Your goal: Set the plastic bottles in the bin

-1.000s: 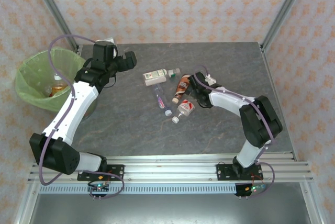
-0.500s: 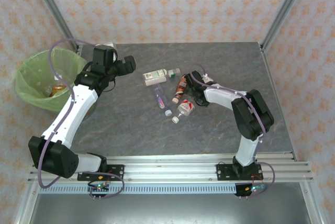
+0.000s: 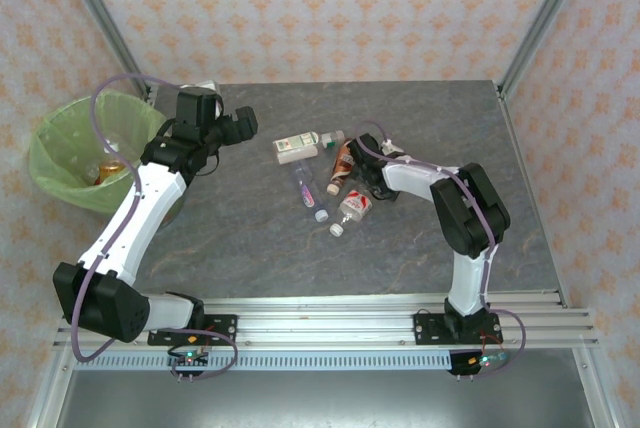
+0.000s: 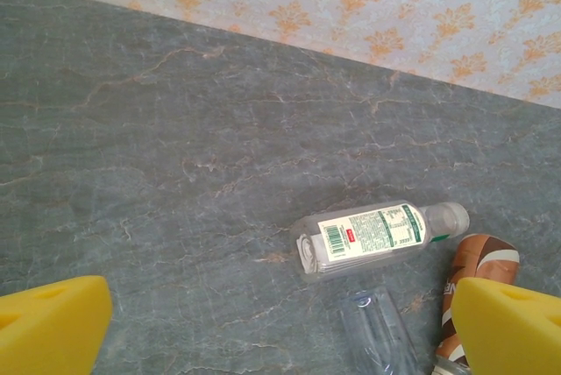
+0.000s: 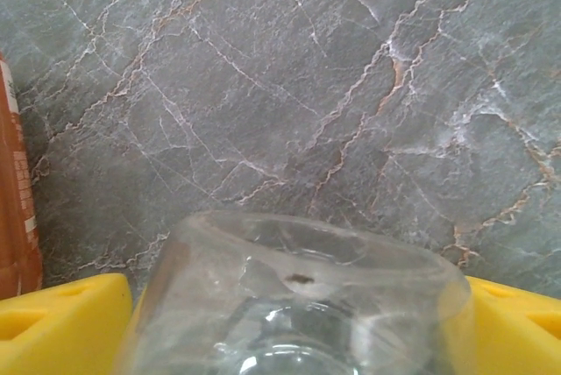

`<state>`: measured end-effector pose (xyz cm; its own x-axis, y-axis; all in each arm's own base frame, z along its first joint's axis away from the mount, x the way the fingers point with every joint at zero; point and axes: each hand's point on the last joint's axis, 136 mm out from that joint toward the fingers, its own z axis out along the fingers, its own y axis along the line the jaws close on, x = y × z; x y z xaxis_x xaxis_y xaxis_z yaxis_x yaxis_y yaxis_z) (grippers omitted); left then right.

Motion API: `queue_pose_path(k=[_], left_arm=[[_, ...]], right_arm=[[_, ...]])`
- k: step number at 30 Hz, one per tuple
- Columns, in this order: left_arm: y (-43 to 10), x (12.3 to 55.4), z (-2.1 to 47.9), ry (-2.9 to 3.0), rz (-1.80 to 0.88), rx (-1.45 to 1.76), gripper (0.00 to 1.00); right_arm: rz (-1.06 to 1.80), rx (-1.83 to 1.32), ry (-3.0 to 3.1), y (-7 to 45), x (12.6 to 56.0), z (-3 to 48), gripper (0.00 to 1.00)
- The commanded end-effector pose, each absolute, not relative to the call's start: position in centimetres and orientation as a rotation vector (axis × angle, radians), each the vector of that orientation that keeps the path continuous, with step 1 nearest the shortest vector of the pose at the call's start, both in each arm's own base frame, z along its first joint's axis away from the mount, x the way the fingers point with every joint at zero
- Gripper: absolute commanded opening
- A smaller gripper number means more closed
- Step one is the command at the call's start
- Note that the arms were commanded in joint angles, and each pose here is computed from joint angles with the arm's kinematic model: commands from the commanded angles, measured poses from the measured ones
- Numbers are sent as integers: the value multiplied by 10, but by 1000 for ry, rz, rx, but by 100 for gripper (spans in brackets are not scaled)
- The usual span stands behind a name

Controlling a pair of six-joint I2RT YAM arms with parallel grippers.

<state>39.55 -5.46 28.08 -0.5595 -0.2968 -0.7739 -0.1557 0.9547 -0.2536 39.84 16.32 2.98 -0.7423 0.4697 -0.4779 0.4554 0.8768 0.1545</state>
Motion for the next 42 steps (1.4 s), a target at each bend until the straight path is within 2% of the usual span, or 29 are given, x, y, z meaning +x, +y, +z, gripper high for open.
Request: queue_pose_path(k=[1,14,26,42], left_arm=[[-51,388,273,2198,-149,-312,100],[-53,394,271,2201,-167,-322,100],[-62,396,272,2206,-223,-303,100],[-103,397,276,2190,-474,-172,100]], right_arm=[[-40,656,2520,152,395,25,88],[5,651,2456,149,396,42,71],[110,607,2383,150,393,61,62],[308,550,2159,149,390,111,59]])
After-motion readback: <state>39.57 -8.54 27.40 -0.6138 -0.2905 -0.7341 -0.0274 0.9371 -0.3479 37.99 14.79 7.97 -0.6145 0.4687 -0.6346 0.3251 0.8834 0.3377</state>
